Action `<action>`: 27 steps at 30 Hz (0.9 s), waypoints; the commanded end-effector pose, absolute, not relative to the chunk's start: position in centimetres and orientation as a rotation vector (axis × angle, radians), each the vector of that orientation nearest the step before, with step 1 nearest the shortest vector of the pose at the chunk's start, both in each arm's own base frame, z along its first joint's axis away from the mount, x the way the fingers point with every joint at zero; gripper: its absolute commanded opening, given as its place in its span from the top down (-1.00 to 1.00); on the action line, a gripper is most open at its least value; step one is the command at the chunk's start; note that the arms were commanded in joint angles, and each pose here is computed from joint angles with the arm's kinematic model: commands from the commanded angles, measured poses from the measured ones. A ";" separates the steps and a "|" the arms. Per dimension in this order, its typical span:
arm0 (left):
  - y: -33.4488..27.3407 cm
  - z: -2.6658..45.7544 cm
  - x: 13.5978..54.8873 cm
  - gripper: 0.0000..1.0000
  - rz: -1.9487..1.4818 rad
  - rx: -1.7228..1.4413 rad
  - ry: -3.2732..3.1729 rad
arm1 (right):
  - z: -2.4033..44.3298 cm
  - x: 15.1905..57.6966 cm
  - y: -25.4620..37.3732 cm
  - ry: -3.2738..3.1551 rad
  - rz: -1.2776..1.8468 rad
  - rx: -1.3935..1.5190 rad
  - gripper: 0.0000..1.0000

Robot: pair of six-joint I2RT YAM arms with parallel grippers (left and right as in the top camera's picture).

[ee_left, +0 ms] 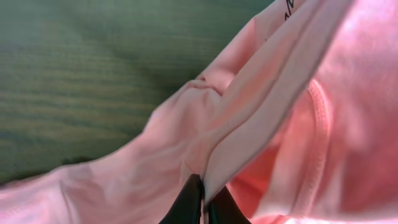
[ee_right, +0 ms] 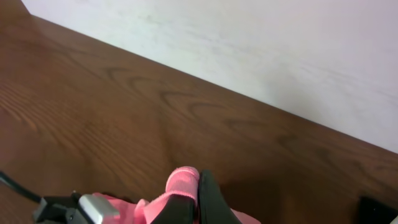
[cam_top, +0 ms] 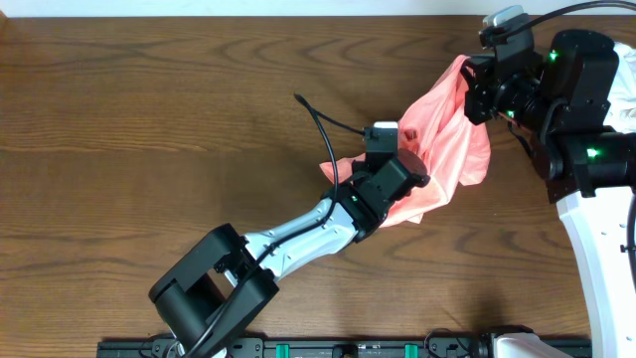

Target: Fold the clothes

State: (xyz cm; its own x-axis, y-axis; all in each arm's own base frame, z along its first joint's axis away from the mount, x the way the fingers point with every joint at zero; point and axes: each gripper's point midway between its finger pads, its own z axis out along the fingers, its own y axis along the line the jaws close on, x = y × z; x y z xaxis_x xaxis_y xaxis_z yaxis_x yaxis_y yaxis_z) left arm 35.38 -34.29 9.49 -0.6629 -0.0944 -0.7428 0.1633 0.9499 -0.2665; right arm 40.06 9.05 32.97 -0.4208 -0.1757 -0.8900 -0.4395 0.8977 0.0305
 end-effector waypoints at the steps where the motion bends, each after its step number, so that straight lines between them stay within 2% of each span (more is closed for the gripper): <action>1: -32.6 11.6 37.0 0.88 -0.292 0.146 2.201 | 33.5 40.3 8.2 2.002 0.297 -0.433 0.98; 5: -29.0 15.1 38.1 0.88 -0.198 0.180 2.168 | 33.5 40.3 8.2 2.001 0.297 -0.432 0.90; 11: -21.6 21.7 39.2 0.88 -0.126 0.041 2.095 | 33.4 40.3 8.2 2.010 0.308 -0.416 0.42; 13: -19.5 23.8 39.3 0.88 -0.125 -0.012 2.063 | 33.4 40.3 8.2 2.015 0.317 -0.402 0.11; 17: -17.0 26.9 39.0 0.88 -0.130 -0.064 2.001 | 33.1 40.1 8.2 2.034 0.329 -0.387 -0.33; 20: -16.3 28.5 38.6 0.89 -0.129 -0.054 1.966 | 32.5 39.9 8.2 2.061 0.336 -0.380 -0.79; 22: -16.2 29.2 38.3 0.88 -0.129 -0.045 1.952 | 32.0 39.7 8.1 2.084 0.336 -0.376 -0.98; 27: -16.0 29.6 38.1 0.88 -0.118 -0.024 1.941 | 29.8 39.4 7.8 2.175 0.337 -0.360 -0.99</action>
